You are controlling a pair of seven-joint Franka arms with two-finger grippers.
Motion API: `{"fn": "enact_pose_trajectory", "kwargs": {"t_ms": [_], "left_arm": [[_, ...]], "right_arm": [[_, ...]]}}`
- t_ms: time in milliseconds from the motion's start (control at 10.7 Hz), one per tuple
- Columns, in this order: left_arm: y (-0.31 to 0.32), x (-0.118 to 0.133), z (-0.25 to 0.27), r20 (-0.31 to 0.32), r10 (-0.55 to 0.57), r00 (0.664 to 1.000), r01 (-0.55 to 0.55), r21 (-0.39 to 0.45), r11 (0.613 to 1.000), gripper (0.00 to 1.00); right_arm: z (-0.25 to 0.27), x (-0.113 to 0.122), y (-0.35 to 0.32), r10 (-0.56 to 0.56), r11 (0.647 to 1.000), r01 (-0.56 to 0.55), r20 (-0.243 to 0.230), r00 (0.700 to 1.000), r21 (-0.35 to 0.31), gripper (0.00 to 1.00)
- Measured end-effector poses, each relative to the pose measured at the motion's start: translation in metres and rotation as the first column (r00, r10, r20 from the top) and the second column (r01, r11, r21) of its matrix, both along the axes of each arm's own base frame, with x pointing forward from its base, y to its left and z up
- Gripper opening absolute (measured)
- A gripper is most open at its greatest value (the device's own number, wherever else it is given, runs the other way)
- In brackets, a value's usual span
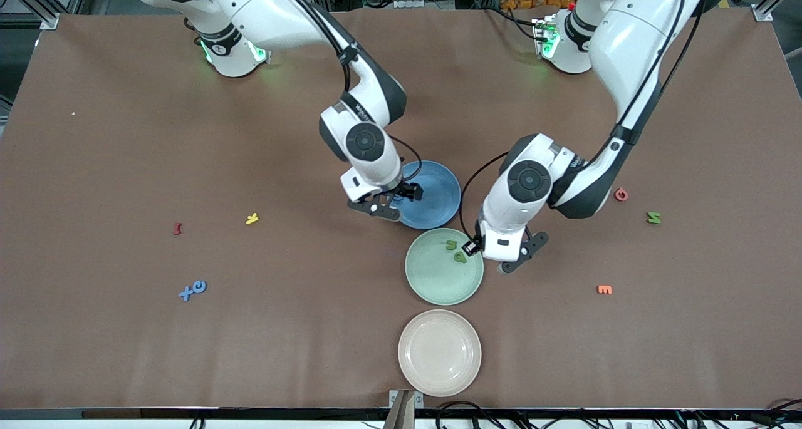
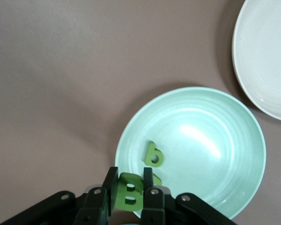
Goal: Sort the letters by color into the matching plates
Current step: 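Release the a on the blue plate while the left gripper drops B on green plate, then return the right gripper to blue e while the left gripper reaches green Z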
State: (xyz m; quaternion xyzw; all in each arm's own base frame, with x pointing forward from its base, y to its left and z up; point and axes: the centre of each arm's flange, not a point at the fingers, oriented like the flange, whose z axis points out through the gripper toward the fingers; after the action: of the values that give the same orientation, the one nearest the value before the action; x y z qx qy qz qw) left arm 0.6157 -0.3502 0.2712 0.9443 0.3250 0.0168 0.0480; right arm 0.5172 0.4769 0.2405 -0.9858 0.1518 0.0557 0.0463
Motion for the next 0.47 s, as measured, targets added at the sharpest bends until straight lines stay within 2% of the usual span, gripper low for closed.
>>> {"fn": "enact_pose_trajectory", "kwargs": {"t_ms": [186, 466], "left_arm": [[-0.014, -0.001, -0.012, 0.005, 0.020, 1.000, -0.020, 0.021, 1.000, 0.26], [-0.030, 0.002, -0.028, 0.027, 0.046, 0.999, -0.048, 0.054, 0.997, 0.26]], "right_arm": [[0.003, 0.037, -0.051, -0.009, 0.999, 0.008, -0.031, 0.999, -0.031, 1.00], [0.030, 0.103, -0.159, -0.059, 0.998, 0.058, -0.031, 0.998, -0.031, 1.00]]}}
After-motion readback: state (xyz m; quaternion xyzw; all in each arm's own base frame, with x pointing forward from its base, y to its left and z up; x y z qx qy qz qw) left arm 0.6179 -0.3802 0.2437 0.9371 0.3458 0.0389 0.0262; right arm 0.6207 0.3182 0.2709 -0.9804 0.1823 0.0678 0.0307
